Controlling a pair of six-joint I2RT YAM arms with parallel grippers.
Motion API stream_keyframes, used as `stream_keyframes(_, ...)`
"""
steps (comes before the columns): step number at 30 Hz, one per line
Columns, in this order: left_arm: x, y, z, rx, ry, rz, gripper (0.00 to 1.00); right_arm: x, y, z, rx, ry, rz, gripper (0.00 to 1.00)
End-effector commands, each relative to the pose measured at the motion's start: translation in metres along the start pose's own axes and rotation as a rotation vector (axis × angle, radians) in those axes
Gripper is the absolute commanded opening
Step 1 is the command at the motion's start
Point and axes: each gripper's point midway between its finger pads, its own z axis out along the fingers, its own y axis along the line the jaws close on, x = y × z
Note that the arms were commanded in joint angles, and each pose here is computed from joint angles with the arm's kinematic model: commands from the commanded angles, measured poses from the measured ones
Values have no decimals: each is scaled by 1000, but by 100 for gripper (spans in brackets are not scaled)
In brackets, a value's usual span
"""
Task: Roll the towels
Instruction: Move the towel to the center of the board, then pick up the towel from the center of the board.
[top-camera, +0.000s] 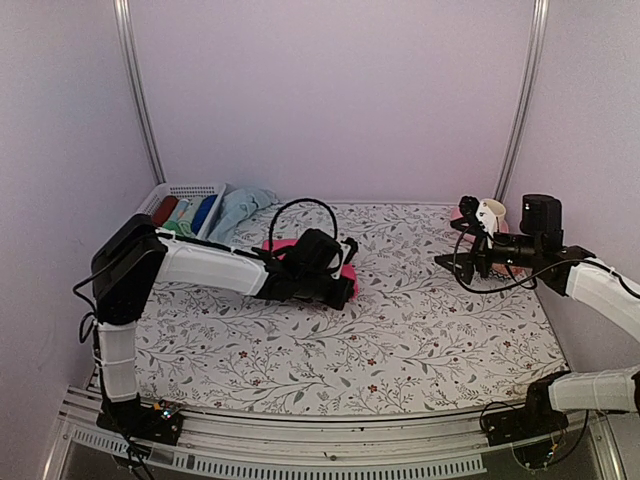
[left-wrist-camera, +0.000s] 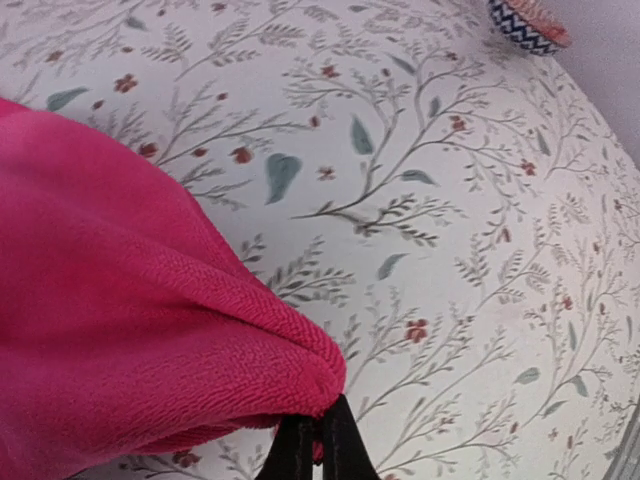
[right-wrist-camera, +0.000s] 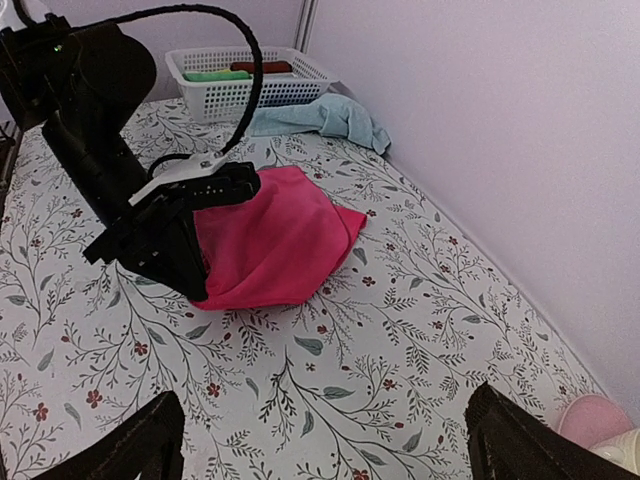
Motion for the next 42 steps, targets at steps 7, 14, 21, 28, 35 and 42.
stream_keyframes(7,-36,-128,10,342,-91,69,34,-3,-39,2,173,44,60,99)
stream_keyframes(14,-65,-78,-47,272,-234,-7,95,1,-41,4,176,58,79,99)
stream_keyframes(21,-66,41,-81,-1,-251,-156,97,5,-38,7,153,74,83,99)
stream_keyframes(28,-45,128,-60,-167,-164,-218,94,12,-29,10,108,88,72,99)
stream_keyframes(35,-17,155,-30,-180,-59,-248,91,15,-21,11,65,93,57,99)
stream_keyframes(42,7,163,-5,-189,5,-277,86,15,-11,12,19,89,45,99)
